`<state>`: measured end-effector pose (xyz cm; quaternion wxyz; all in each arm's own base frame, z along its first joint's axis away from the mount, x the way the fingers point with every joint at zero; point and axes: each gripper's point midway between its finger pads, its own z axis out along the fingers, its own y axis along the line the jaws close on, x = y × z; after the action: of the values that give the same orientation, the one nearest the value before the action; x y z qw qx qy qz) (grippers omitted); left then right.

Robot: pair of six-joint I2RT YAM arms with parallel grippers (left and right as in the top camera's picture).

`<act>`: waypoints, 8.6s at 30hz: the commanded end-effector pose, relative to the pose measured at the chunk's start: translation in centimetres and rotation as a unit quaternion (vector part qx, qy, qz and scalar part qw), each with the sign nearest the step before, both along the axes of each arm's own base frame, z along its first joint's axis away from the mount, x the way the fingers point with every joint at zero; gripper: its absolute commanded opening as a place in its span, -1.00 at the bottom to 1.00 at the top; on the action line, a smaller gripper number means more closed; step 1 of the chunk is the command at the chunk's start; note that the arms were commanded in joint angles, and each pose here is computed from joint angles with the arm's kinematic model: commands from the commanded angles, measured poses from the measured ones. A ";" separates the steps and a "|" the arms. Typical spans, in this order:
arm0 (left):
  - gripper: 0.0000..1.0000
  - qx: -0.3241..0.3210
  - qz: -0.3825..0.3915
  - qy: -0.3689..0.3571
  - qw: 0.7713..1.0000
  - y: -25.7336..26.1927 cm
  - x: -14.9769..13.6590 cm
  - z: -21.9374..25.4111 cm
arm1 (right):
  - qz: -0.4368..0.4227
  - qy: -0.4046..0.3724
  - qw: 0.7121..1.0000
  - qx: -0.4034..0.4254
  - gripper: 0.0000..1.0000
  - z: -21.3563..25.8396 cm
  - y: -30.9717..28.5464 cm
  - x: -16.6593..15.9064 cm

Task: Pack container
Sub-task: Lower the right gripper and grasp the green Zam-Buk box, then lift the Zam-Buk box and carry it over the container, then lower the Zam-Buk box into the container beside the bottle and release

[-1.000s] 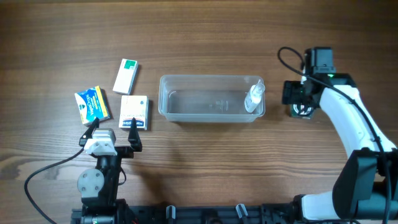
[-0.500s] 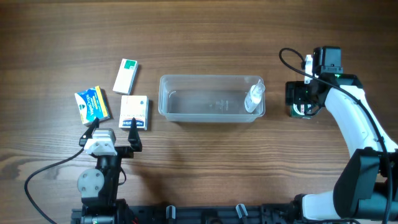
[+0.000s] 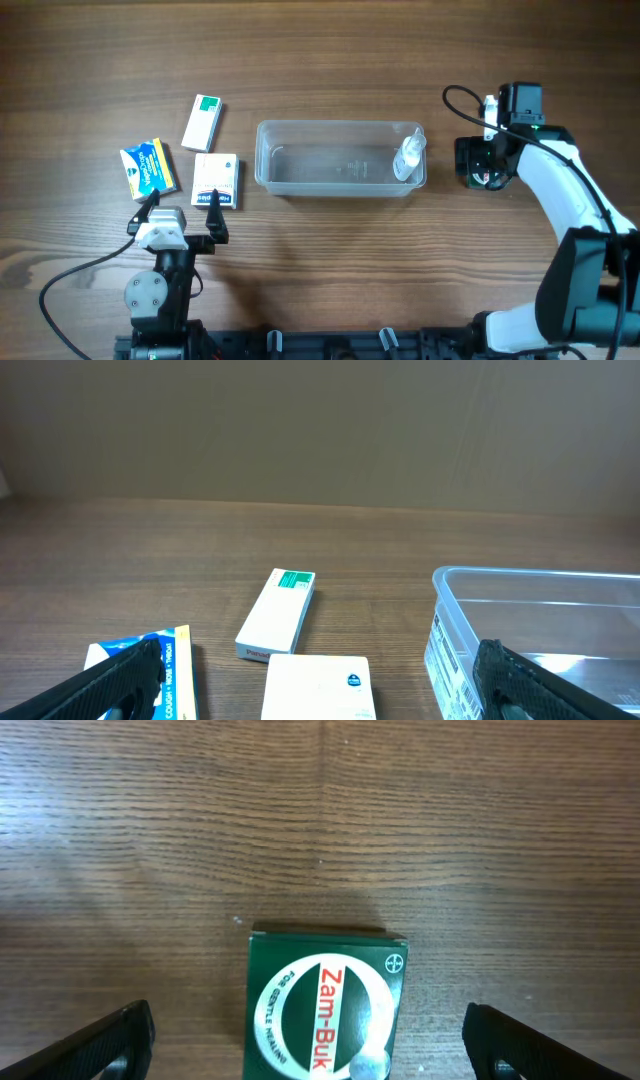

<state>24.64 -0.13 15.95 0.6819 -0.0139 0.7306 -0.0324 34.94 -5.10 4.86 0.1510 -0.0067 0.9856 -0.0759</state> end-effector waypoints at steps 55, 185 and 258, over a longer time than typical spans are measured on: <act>1.00 0.007 -0.007 0.001 1.000 -0.2 0.0 -0.2 | -0.029 0.072 0.997 0.021 0.20 -5.5 -0.5 -1.2; 1.00 0.007 -0.007 0.001 1.000 -0.2 0.0 -0.2 | -0.004 0.017 1.000 0.015 -0.04 2.5 20.6 0.3; 1.00 0.007 -0.007 0.001 1.000 -0.2 0.0 -0.2 | 0.163 0.056 0.979 0.110 -0.81 1.4 25.8 -0.9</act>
<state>24.64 -0.13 15.95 0.6819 -0.0139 0.7306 -0.0324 33.64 19.52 6.40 0.1044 -0.1101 0.9873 0.0463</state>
